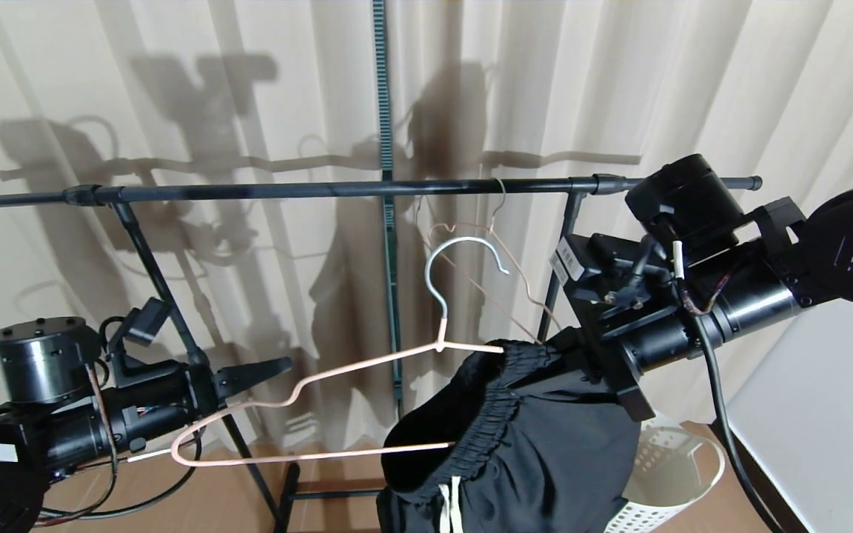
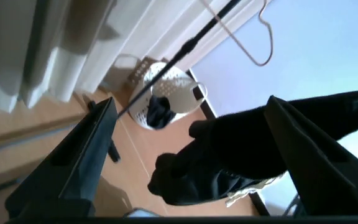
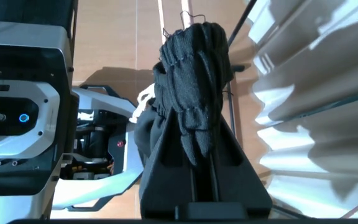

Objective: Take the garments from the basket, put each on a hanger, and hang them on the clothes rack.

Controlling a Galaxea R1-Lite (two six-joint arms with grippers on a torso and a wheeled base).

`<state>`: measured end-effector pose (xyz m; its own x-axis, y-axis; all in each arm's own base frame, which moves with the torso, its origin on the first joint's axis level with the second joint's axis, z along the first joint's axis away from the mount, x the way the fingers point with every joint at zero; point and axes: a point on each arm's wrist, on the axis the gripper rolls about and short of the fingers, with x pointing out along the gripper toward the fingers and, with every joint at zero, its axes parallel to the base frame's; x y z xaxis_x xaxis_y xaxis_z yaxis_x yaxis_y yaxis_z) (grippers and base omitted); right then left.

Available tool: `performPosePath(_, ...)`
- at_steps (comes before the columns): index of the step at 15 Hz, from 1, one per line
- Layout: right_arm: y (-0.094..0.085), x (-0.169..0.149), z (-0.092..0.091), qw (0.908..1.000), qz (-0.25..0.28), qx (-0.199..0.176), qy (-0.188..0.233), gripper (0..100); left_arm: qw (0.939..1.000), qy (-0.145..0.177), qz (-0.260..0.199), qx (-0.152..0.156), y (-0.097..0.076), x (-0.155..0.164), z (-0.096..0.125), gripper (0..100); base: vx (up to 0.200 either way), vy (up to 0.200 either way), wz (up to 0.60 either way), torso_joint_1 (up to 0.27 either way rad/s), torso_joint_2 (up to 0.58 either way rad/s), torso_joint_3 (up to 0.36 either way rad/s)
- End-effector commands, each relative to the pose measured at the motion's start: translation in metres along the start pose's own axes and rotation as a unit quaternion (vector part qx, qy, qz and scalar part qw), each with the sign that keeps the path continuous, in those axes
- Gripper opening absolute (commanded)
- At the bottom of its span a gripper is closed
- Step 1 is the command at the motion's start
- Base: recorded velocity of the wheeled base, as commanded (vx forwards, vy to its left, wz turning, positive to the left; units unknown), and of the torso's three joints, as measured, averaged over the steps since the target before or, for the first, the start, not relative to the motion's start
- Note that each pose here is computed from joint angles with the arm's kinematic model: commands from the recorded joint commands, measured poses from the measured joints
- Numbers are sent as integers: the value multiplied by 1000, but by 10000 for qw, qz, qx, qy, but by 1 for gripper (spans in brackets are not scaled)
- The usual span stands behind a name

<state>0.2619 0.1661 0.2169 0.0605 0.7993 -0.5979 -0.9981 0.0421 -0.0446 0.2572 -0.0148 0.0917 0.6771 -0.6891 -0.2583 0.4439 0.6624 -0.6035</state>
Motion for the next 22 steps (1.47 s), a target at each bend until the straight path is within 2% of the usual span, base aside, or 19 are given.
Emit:
performPosePath(1, 0, -3, 3, 10000, -31, -49, -70, 0, 9997, 250, -65, -23, 2, 16, -1, 100, 0, 0, 0, 0, 0, 0)
performPosePath(2, -1, -3, 4, 9998, 43, -60, -158, 0, 9990, 432, -51, 139, -4, 23, -7, 100, 0, 0, 0, 0, 0, 0)
performPosePath(4, -2, -2, 5, 9998, 78, -58, -200, 0, 9978, 581, 84, 293, -14, 34, -14, 100, 0, 0, 0, 0, 0, 0)
performPosePath(6, -4, -1, 6, 9994, 104, -105, -326, 0, 9960, 797, -114, 389, -27, 43, -22, 100, 0, 0, 0, 0, 0, 0)
performPosePath(13, -3, -3, 8, 9981, 257, -102, -543, 0, 9926, 1133, -267, 354, -35, 43, -40, 100, 0, 0, 0, 0, 0, 0)
performPosePath(22, 1, -4, 12, 9971, 354, -141, -654, 0, 9856, 1560, -486, 439, -47, 67, -60, 100, 0, 0, 0, 0, 0, 0)
